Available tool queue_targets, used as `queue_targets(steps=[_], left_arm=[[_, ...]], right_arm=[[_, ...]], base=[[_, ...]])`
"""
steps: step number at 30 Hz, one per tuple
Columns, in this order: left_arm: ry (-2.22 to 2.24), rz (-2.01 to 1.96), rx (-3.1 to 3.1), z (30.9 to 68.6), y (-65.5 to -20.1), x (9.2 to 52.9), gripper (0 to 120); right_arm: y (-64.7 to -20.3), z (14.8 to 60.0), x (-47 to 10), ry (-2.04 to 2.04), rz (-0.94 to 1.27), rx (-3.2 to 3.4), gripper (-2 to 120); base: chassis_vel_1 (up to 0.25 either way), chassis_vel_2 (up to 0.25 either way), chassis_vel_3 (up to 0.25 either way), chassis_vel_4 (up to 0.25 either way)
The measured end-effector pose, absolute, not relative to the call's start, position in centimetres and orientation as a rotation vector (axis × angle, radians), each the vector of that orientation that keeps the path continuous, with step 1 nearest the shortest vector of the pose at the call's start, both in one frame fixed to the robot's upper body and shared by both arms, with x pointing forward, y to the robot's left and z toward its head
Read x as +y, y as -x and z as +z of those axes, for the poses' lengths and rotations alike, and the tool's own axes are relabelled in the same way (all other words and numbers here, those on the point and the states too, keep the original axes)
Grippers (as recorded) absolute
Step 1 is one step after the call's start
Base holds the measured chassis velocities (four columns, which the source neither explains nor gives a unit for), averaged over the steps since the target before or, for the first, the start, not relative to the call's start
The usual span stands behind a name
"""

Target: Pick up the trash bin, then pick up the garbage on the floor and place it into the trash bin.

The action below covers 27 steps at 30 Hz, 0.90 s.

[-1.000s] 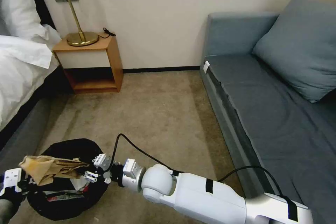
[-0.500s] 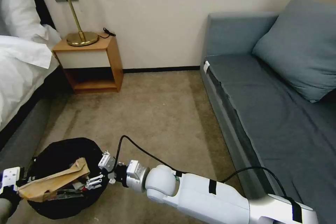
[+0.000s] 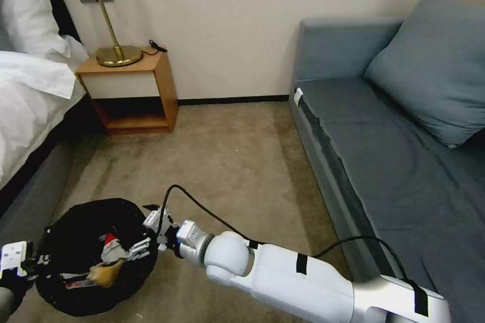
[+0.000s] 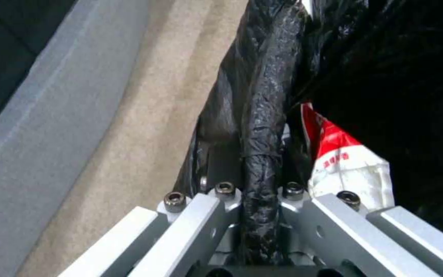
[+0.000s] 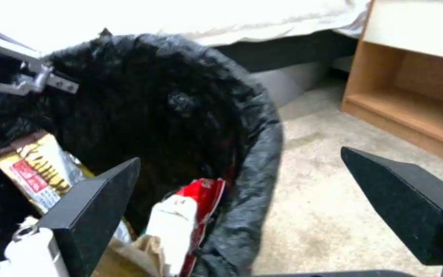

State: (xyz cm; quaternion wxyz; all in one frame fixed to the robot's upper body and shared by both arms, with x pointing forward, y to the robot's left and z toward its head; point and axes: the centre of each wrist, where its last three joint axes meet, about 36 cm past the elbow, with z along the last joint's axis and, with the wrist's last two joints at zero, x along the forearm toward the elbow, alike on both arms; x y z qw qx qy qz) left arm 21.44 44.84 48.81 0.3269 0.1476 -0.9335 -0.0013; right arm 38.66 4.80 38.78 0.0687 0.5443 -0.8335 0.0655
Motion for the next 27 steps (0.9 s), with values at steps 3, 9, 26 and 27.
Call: queue_targets(steps=[3,9,26,27], left_arm=[[-0.39,0.016,-2.45,48.7,-21.6,45.1,2],[-0.412,0.091,-2.449,48.1,-21.8,46.1,2],[-0.544,0.442,-2.387,44.3,-22.5,51.3,2],[-0.55,0.453,-2.372,43.8,-22.3,51.4,2]], right_arm=[[-38.7,39.1,3.3,-1.636,0.167,-2.552,100],[-38.9,39.8,0.8,-1.571,0.129,-2.682,100],[-32.3,42.5,-15.1,-0.941,-0.084,-3.093,100],[-31.5,42.7,-16.3,-0.852,-0.094,-3.133,100]], base=[[0.0,0.0,0.0,0.0],[0.0,0.0,0.0,0.0],[0.0,0.0,0.0,0.0],[0.0,0.0,0.0,0.0]])
